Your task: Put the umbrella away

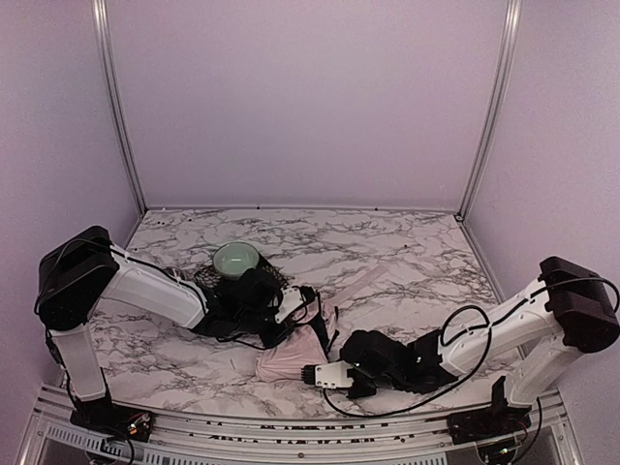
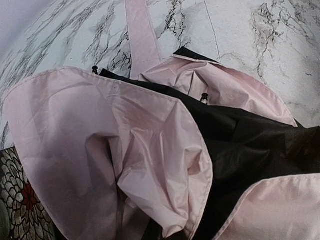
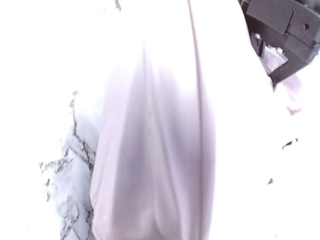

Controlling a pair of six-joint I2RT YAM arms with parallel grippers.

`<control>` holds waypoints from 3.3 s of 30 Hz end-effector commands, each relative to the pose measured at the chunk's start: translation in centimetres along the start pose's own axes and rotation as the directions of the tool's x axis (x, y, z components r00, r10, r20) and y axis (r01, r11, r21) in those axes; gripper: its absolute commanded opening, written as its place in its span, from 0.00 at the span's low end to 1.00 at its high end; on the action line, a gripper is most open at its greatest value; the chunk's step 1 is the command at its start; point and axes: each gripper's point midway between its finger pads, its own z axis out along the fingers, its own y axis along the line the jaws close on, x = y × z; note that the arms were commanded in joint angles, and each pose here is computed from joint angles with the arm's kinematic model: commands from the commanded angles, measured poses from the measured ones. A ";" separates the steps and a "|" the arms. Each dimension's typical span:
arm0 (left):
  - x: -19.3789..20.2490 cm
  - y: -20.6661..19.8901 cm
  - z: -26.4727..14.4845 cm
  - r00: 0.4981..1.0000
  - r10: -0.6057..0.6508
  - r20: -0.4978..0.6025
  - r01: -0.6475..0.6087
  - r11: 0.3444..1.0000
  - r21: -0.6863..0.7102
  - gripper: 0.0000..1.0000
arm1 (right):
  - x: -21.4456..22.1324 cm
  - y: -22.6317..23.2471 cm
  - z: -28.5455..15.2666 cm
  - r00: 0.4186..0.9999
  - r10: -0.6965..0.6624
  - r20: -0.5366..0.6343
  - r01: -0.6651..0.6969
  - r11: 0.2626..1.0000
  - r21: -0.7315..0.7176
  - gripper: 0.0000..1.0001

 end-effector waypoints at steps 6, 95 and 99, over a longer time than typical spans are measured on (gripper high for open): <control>6.4 -3.7 1.2 0.979 0.017 -0.202 -0.003 0.997 0.072 0.00 | 0.5 1.6 -0.7 0.997 -0.067 -0.022 0.066 0.997 -0.043 0.15; -1.6 -7.8 -19.7 0.737 0.426 0.525 -0.443 0.891 -0.100 0.52 | 0.8 9.1 0.8 0.820 0.352 -0.451 -0.564 0.364 -0.741 0.22; -1.5 -11.4 -17.7 0.666 0.573 0.478 -0.608 0.788 -0.096 0.79 | 1.0 9.6 0.7 0.804 0.346 -0.484 -0.586 0.318 -0.745 0.22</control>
